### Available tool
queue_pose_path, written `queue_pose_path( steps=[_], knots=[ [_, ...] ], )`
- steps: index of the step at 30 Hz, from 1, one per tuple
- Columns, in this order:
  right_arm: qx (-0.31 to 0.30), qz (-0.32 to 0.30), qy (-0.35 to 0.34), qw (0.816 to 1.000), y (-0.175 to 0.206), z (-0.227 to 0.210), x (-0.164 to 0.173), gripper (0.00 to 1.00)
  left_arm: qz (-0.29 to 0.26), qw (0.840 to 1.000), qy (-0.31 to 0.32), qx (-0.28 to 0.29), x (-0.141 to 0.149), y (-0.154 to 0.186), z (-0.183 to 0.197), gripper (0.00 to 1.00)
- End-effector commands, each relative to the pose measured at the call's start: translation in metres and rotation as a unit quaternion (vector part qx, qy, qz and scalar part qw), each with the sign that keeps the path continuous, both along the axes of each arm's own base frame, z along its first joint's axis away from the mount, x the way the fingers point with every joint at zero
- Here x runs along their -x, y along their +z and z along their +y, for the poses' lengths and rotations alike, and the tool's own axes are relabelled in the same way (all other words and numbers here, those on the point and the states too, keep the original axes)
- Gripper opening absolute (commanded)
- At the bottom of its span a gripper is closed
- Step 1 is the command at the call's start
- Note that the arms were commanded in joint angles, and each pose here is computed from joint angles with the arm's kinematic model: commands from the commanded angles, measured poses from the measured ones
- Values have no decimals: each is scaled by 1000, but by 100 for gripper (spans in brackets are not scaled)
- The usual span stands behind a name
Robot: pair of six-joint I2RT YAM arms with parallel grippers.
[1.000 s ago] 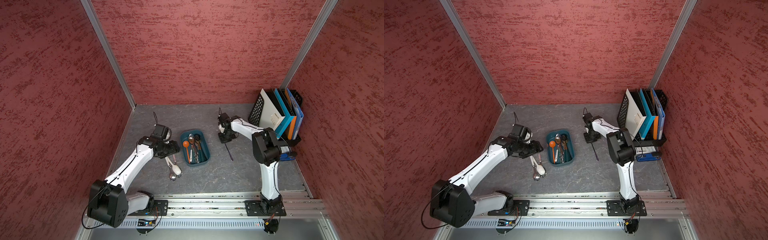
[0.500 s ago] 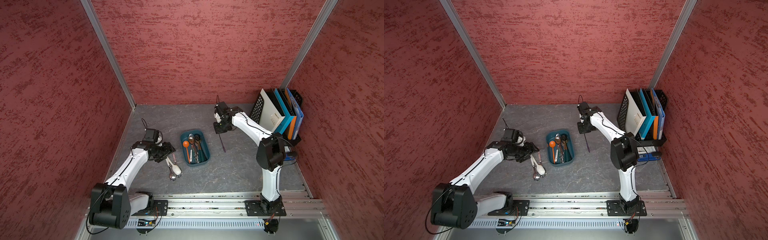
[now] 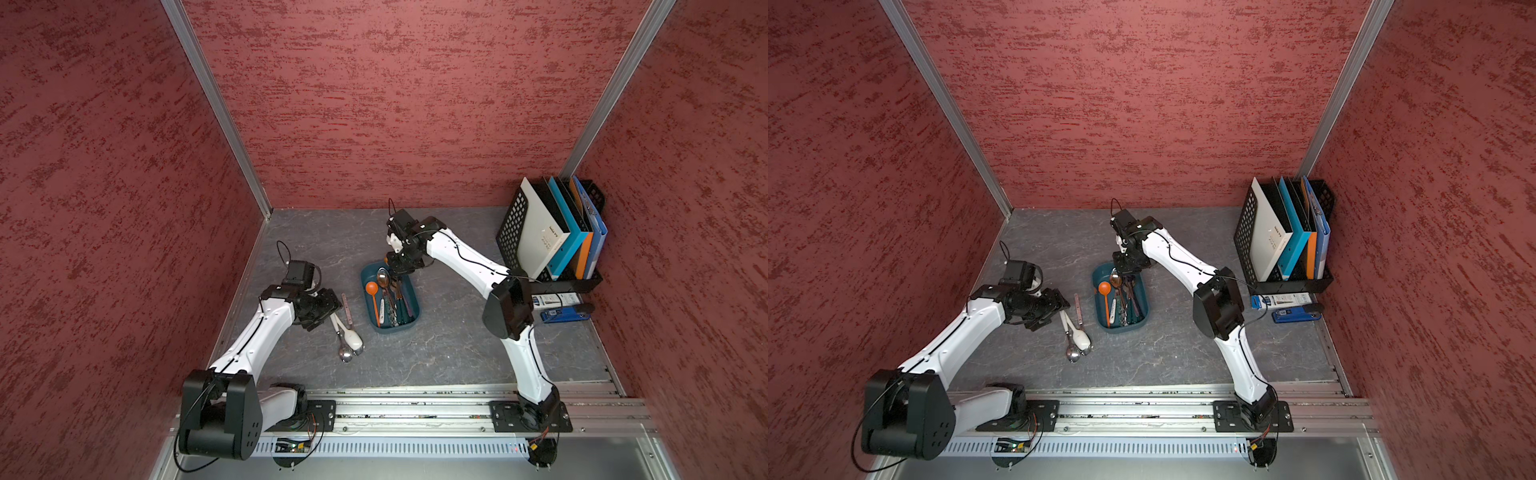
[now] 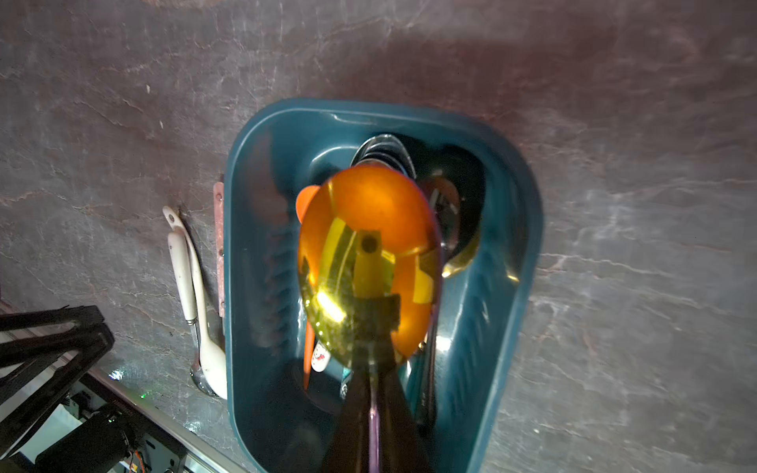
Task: Put the spoon into the storage box
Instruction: Pick up the spoon from the center of the board, then place the spoon in the storage box.
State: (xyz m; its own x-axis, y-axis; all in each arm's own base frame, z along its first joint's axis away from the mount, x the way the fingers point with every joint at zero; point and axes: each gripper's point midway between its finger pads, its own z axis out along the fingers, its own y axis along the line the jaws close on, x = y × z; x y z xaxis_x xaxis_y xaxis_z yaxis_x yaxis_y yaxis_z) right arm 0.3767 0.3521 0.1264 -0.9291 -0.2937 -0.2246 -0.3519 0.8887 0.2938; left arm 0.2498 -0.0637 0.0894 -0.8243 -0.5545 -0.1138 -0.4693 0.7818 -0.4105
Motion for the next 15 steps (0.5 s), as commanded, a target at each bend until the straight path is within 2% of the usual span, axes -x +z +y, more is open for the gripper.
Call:
queue_pose_path(
  steps=[1,6,15],
  knots=[
    [-2,28,-4,1000,-7,10,6,4,17,999,35,-19,15,-8,12,74],
    [30,49,-13,998,-35,6,6,4,28,998,56,-30,27,-17,18,73],
    [60,42,-17,997,-61,0,-9,5,39,997,59,-37,31,-30,18,69]
  ],
)
